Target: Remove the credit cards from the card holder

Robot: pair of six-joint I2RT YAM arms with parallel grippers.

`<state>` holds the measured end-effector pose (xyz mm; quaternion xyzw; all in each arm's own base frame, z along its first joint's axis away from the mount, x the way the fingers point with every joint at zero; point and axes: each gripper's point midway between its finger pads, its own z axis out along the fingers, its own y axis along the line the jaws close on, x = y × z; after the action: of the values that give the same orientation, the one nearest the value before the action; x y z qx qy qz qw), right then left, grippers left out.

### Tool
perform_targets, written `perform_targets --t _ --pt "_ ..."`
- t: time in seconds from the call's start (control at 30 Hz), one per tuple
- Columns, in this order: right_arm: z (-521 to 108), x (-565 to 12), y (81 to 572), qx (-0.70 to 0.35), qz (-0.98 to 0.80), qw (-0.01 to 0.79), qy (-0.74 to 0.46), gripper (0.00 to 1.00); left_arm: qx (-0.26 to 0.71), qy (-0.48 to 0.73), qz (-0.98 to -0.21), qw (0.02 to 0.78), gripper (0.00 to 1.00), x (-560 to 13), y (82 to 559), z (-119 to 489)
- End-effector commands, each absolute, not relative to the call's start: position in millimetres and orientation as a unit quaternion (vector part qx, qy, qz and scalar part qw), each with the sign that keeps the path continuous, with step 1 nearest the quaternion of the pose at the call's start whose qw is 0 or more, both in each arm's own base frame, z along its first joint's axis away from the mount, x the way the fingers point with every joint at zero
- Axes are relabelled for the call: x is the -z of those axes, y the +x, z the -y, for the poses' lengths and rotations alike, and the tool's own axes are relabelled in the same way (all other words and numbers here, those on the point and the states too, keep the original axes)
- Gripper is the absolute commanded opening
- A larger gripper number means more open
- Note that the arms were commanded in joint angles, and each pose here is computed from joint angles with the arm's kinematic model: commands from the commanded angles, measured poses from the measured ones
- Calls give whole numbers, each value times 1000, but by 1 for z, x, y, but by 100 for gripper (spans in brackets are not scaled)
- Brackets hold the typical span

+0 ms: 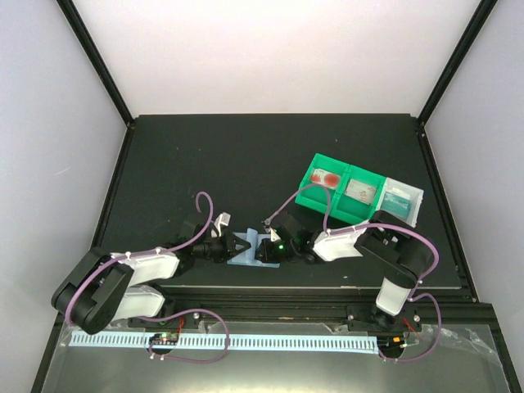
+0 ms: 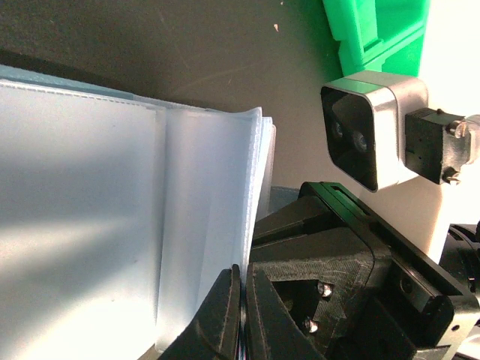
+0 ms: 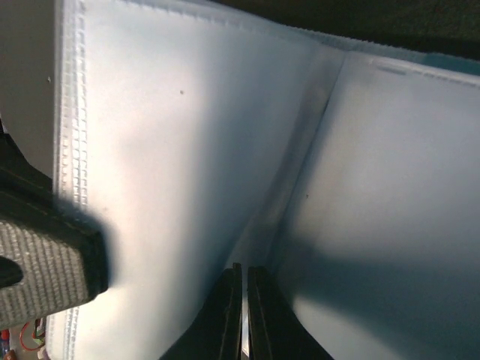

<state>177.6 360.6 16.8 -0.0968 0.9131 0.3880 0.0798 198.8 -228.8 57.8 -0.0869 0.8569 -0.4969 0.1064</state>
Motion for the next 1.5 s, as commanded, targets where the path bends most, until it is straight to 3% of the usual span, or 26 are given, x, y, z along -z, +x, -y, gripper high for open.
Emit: perform_targets --t 0.0,0.17,0.43,0.73,0.83,1.03,1.2,1.27,1.47 --pt "-348 2 171 -358 -927 70 -93 7 504 -80 -853 109 3 -60 200 232" --pt "-347 -4 173 -358 -925 80 -96 7 485 -78 -863 120 9 -62 203 228" --pt "-344 -19 178 -353 -925 101 -99 13 420 -75 -889 168 29 -71 212 208" --pt "-337 -54 188 -344 -921 145 -110 25 354 -71 -907 215 74 -86 218 185" --pt "-324 -68 194 -321 -924 178 -109 32 343 -61 -909 230 97 -99 219 181" --pt "-292 -107 204 -285 -921 246 -99 47 339 -29 -899 274 99 -137 218 175" --pt "-265 -150 206 -284 -906 303 -81 78 344 18 -885 313 99 -179 210 172" --pt "-254 -166 204 -285 -900 323 -74 99 344 39 -882 321 99 -194 203 170" --pt "-219 -226 198 -293 -872 388 -56 100 374 87 -842 380 99 -256 186 168"
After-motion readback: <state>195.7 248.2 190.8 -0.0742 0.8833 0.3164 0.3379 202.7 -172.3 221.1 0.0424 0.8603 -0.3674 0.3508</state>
